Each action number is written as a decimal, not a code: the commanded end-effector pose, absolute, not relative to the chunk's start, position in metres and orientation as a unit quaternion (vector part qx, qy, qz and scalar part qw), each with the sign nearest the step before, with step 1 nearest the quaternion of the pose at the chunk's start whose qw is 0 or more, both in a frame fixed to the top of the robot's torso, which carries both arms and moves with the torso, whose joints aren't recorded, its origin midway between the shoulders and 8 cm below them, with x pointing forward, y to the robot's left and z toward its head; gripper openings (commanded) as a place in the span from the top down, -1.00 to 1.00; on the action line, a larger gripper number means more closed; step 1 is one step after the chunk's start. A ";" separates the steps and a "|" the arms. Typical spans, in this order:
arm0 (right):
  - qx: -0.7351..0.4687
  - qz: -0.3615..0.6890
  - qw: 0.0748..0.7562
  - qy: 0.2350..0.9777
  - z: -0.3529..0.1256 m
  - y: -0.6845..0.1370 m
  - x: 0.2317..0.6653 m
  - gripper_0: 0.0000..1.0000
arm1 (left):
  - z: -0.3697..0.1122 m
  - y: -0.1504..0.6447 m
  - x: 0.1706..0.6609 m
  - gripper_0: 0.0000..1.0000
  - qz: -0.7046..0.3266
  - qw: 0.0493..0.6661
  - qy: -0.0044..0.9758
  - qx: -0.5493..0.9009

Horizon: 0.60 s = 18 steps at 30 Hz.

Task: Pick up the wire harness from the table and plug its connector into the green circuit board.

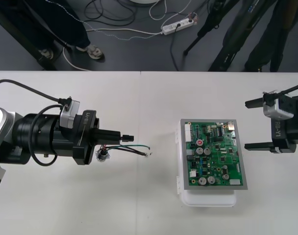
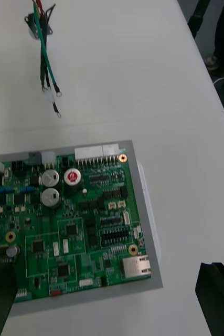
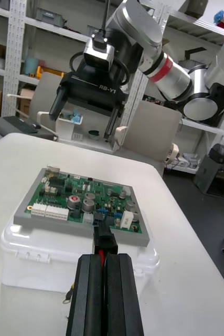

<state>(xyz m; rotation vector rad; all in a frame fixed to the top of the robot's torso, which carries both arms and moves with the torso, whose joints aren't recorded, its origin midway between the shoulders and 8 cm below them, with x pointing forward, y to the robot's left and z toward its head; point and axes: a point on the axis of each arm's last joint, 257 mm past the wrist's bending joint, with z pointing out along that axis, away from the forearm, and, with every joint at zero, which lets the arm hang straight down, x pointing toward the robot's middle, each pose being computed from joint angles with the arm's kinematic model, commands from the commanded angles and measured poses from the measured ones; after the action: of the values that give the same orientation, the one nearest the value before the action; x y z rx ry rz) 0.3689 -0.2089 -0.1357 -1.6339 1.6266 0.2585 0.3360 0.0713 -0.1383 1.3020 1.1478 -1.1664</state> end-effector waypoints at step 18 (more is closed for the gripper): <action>-0.706 -0.024 0.237 0.666 -0.210 -0.273 0.363 -1.00 | -0.185 0.058 0.334 1.00 -0.466 0.525 0.399 0.590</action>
<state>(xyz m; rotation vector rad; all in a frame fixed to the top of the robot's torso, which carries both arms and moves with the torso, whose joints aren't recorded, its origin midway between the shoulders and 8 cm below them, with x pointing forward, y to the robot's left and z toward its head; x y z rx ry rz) 0.3731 -0.2649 -0.1950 -1.8333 1.8228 -0.0066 0.3462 0.0741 -0.1951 1.3367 1.0957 -1.1044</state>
